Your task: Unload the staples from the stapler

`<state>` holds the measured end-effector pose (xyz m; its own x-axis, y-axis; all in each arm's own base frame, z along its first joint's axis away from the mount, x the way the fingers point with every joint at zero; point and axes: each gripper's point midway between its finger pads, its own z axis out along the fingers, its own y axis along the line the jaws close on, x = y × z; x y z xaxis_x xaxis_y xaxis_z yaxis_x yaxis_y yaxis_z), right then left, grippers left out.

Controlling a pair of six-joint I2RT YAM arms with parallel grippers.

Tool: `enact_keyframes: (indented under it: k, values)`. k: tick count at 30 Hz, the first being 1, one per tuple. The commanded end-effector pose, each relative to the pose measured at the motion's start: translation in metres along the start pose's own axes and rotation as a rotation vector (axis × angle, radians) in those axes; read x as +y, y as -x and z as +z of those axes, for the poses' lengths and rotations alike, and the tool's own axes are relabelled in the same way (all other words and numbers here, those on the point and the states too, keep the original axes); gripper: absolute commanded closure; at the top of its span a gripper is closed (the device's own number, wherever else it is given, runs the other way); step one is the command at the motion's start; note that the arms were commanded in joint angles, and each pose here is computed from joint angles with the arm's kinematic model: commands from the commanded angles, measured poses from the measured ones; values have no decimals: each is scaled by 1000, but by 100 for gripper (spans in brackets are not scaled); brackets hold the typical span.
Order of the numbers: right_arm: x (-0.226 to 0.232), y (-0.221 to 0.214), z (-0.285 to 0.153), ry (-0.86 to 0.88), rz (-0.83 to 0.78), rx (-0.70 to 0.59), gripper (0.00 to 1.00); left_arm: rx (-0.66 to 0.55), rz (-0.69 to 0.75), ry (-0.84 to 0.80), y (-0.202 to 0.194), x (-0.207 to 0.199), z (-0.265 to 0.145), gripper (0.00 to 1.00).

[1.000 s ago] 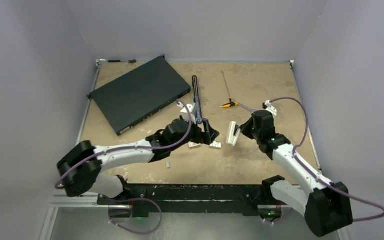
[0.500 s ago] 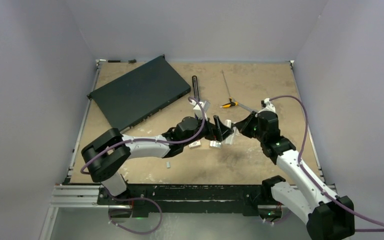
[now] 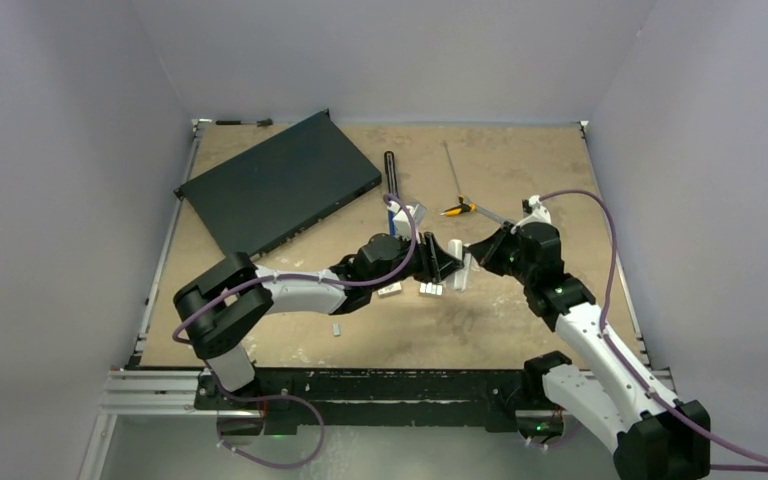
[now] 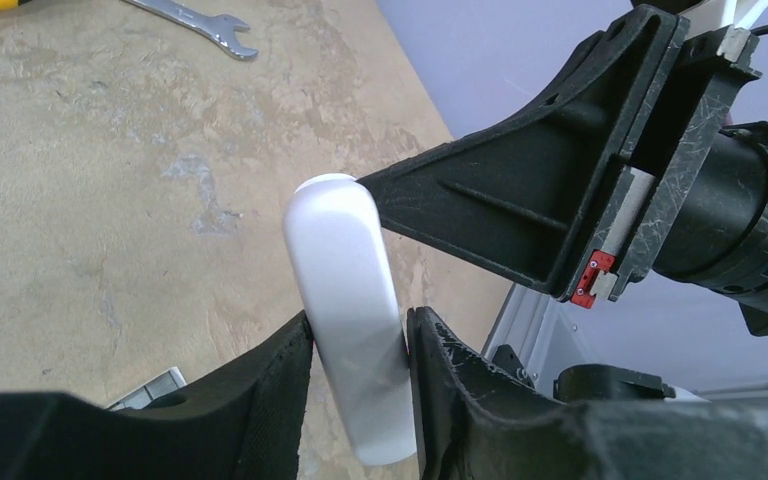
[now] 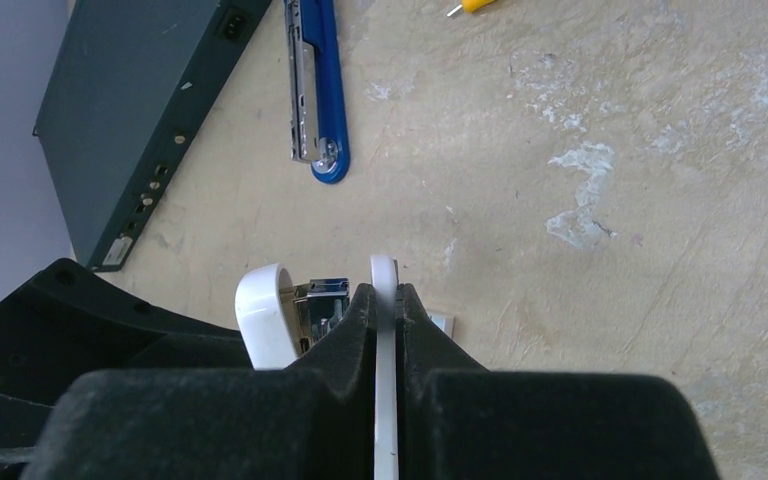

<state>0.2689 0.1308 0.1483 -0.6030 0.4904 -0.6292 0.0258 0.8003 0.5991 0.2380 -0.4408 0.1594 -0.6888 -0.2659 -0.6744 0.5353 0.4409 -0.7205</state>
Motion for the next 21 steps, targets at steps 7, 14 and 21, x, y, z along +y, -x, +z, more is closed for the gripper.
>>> enact_keyframes:
  k: [7,14,21]
  values:
    - [30,26,-11,95,-27,-64,100,-28,6,-76,11,-21,12,54]
    - [29,27,-13,83,-31,-63,100,-33,18,-72,14,-22,16,68]
    - [16,24,-11,18,-2,-57,100,-62,55,-24,24,-18,8,95]
